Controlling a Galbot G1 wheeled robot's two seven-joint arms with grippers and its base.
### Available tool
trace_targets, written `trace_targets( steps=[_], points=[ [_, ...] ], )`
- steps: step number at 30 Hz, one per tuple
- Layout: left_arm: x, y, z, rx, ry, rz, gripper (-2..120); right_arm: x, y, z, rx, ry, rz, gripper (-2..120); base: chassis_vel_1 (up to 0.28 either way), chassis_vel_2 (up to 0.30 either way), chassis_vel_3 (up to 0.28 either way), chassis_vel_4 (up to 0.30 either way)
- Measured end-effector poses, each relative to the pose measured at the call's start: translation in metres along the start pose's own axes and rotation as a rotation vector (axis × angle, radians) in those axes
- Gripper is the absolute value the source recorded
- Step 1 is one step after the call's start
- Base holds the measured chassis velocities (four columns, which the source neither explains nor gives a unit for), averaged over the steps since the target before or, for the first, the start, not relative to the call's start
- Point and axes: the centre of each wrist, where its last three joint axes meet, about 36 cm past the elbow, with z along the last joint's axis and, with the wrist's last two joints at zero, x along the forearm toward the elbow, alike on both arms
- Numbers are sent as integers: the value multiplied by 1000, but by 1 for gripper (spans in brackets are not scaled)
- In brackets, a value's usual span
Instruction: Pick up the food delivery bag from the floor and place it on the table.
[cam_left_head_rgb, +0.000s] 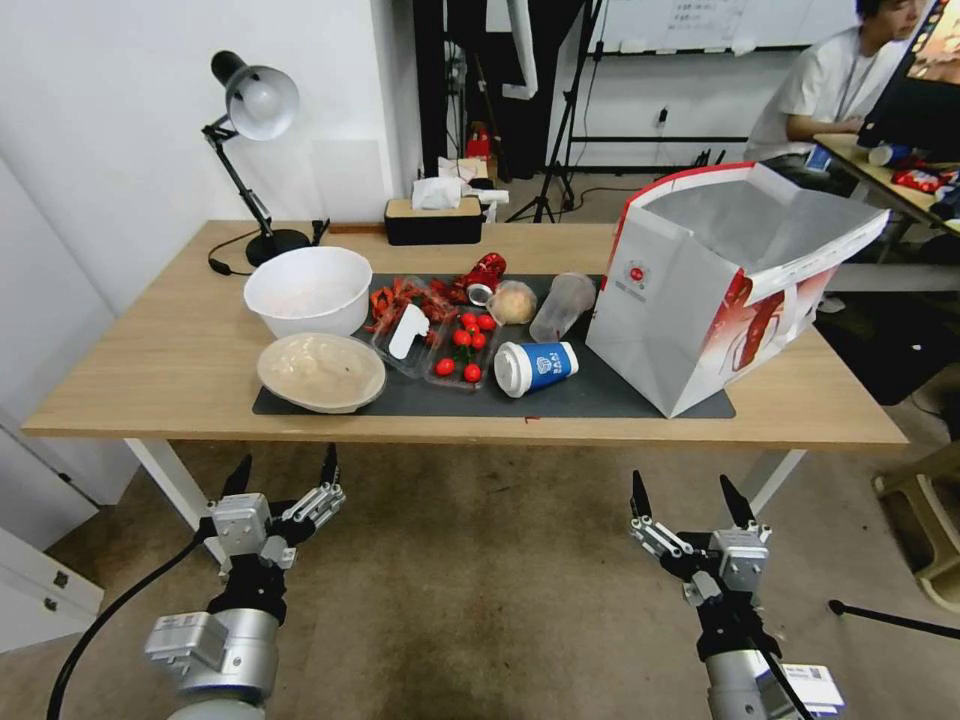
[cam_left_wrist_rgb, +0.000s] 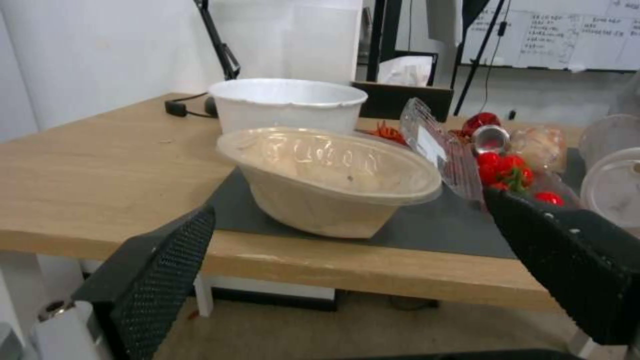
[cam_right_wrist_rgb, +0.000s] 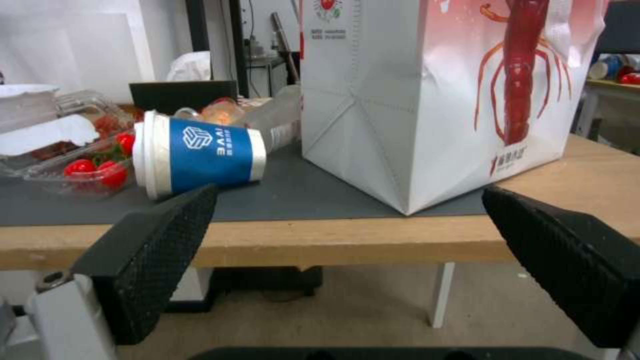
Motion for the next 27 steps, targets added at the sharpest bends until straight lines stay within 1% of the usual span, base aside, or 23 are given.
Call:
trace_targets(
  steps=[7,27],
  points=[
    [0,0,1,4,5,12,100,-2,0,0,-1,-8,-11,100,0,0,0,0],
    [0,0,1,5,7,13,100,-3,-1,0,-1,-9,-12,100,0,0,0,0]
  ],
)
